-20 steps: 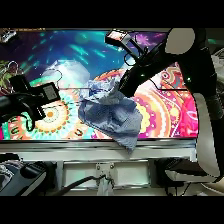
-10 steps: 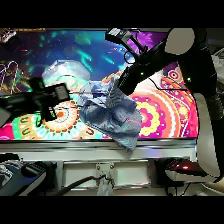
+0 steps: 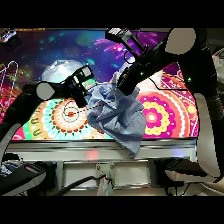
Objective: Fold the clothes and pants, and hang the long-sleeved shirts on hangers.
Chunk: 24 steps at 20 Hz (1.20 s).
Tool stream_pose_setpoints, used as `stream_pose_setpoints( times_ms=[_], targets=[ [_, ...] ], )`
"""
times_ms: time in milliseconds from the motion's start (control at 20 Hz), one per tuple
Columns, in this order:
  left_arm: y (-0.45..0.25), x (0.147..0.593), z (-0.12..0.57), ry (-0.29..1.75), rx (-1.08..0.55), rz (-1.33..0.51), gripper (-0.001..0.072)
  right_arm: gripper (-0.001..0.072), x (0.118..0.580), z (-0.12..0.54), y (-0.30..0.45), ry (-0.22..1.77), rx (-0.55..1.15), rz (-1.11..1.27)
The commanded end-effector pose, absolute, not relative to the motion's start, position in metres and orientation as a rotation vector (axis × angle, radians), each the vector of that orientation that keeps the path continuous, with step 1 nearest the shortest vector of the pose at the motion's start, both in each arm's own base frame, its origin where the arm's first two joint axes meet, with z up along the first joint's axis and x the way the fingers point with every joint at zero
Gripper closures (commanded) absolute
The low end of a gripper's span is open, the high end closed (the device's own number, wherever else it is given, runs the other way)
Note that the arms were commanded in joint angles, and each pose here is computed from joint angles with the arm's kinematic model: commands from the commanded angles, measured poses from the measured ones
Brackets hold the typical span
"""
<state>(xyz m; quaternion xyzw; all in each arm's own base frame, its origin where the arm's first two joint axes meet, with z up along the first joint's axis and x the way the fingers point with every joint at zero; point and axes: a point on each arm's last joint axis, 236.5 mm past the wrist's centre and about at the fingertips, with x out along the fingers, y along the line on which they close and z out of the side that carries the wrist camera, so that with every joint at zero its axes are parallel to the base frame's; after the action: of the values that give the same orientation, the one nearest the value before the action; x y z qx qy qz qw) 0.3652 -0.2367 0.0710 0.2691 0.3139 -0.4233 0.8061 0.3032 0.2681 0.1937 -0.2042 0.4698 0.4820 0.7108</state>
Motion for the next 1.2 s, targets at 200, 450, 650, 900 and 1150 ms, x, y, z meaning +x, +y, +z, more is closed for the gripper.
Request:
stream_pose_setpoints(
  times_ms=[200,450,650,900,1150],
  targets=[
    [-0.193,0.409,0.065,0.727,0.385,-0.682,0.0699,0.0688,0.307,0.195,0.270,1.024,-0.447,1.059],
    [-0.157,0.399,0.089,0.721,0.451,-0.632,0.0699,0.0688,0.318,0.197,0.271,0.988,-0.447,1.031],
    [-0.154,0.395,0.118,0.642,0.492,-0.609,0.0699,0.0688,0.317,0.198,0.273,0.986,-0.439,1.040],
    [-0.192,0.421,0.116,0.594,0.223,-0.609,0.0700,0.0688,0.280,0.214,0.311,0.942,-0.397,1.219],
    [-0.246,0.447,0.130,0.420,0.074,-0.676,0.0699,0.0691,0.271,0.228,0.346,0.832,-0.382,1.283]
  ],
)
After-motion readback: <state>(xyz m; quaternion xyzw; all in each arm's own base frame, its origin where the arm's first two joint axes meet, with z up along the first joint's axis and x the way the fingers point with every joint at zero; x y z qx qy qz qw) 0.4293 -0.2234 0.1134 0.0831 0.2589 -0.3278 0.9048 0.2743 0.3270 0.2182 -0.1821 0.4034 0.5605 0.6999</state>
